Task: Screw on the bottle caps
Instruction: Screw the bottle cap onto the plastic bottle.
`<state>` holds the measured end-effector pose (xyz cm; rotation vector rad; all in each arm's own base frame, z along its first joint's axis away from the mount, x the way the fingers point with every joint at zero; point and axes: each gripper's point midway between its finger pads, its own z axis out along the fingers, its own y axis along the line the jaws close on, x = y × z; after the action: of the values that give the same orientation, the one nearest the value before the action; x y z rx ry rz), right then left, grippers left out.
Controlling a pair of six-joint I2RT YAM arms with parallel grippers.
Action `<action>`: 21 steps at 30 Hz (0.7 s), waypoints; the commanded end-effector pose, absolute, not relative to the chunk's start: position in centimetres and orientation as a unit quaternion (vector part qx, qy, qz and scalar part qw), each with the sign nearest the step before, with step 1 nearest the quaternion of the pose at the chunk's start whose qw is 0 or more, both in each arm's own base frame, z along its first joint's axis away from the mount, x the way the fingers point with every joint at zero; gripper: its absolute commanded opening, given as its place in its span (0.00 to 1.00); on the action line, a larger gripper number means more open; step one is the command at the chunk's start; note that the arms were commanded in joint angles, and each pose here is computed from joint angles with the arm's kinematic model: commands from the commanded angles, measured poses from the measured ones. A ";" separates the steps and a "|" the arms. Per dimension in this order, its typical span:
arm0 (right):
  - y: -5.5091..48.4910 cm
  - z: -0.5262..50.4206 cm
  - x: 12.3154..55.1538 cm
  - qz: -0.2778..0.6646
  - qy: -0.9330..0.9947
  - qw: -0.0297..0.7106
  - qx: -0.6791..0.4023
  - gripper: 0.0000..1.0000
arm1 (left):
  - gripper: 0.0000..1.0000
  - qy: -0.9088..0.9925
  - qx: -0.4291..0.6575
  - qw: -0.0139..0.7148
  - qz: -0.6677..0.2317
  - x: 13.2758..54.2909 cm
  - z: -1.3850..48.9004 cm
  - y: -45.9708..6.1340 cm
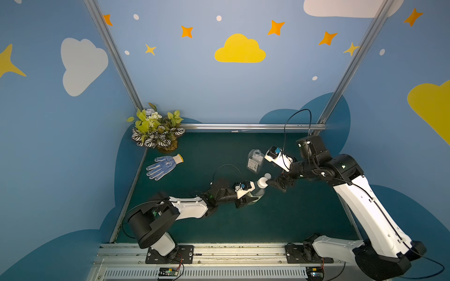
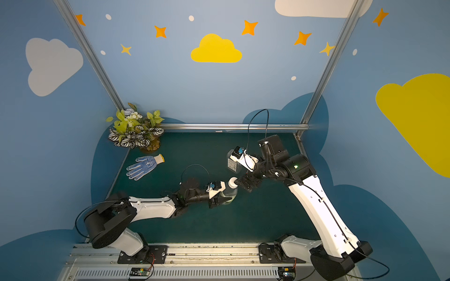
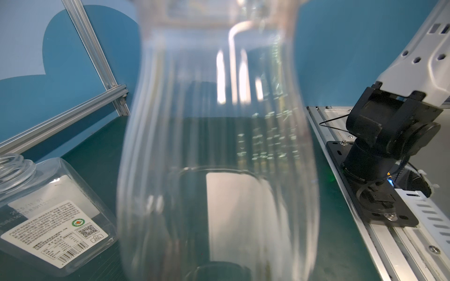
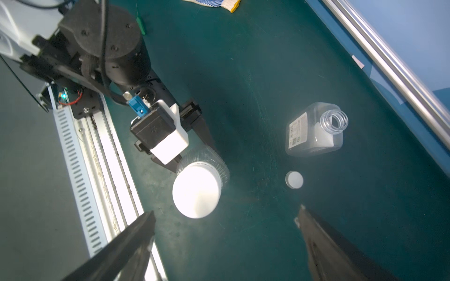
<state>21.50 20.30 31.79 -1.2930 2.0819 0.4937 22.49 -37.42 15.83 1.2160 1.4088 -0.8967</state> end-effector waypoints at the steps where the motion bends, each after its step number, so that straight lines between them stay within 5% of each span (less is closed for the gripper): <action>1: 20.3 32.4 22.9 0.202 0.827 0.313 -0.421 0.93 | 0.28 0.572 0.495 0.526 -0.389 22.2 17.3 -37.4; 9: 19.8 33.2 24.1 0.222 0.869 0.308 -0.317 0.90 | 0.28 0.568 0.479 0.535 -0.403 22.1 18.2 -37.3; 21: 20.1 31.1 23.1 0.241 0.874 0.277 -0.318 0.90 | 0.28 0.561 0.476 0.542 -0.407 22.2 18.9 -37.5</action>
<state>23.44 20.08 30.52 -0.8647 2.3746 0.6189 22.41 -37.36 17.04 1.1426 1.3919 -0.9523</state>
